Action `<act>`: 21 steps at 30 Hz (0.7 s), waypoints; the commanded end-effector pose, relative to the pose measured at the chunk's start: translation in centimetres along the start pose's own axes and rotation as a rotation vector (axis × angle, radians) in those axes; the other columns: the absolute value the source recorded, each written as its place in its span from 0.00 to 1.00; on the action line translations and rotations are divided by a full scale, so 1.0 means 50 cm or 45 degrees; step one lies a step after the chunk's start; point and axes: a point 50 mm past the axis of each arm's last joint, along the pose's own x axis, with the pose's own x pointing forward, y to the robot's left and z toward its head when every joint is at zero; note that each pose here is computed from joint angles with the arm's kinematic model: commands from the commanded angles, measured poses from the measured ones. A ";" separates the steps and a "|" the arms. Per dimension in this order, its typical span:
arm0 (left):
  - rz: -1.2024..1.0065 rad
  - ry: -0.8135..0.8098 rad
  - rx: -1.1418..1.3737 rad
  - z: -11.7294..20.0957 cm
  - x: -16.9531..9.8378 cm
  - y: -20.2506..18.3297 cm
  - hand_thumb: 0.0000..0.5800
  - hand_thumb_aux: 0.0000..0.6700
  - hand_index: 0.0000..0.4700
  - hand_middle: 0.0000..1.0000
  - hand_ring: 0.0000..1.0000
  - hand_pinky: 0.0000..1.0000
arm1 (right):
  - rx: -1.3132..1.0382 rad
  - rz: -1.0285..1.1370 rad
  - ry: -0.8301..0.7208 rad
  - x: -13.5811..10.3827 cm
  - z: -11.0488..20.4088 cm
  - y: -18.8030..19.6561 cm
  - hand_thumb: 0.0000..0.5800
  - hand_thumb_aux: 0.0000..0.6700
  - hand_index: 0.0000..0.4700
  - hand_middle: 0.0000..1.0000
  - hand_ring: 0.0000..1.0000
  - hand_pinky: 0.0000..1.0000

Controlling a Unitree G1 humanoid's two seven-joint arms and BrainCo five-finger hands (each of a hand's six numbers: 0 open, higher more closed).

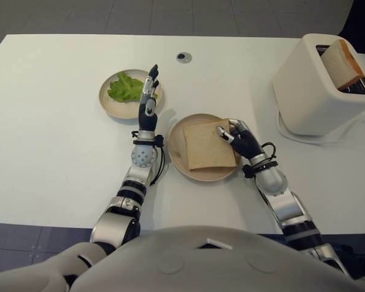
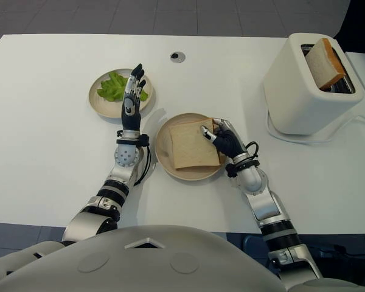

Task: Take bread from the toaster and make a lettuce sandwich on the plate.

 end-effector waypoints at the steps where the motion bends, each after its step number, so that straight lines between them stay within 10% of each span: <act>1: -0.061 -0.077 0.304 0.016 -0.001 0.028 0.00 0.00 0.00 0.00 0.00 0.00 | -0.302 0.011 -0.087 -0.009 0.020 -0.040 0.00 0.00 0.00 0.00 0.00 0.00; 9: -0.077 0.050 1.424 0.002 0.013 0.201 0.00 0.00 0.00 0.00 0.00 0.00 | -0.515 -0.033 -0.093 -0.024 0.027 -0.072 0.00 0.00 0.00 0.00 0.00 0.00; 19: -0.397 0.393 1.859 -0.084 0.083 0.264 0.00 0.00 0.00 0.00 0.00 0.00 | -0.452 0.014 -0.142 -0.029 0.032 -0.028 0.00 0.00 0.00 0.00 0.00 0.00; 20: -0.420 0.390 1.873 -0.085 0.089 0.262 0.14 0.07 0.07 0.00 0.00 0.00 | -0.450 0.016 -0.142 -0.029 0.031 -0.025 0.00 0.00 0.00 0.00 0.00 0.00; 21: -0.437 0.383 1.882 -0.085 0.094 0.261 0.51 0.30 0.30 0.00 0.00 0.00 | -0.447 0.019 -0.142 -0.029 0.029 -0.023 0.00 0.00 0.00 0.00 0.00 0.00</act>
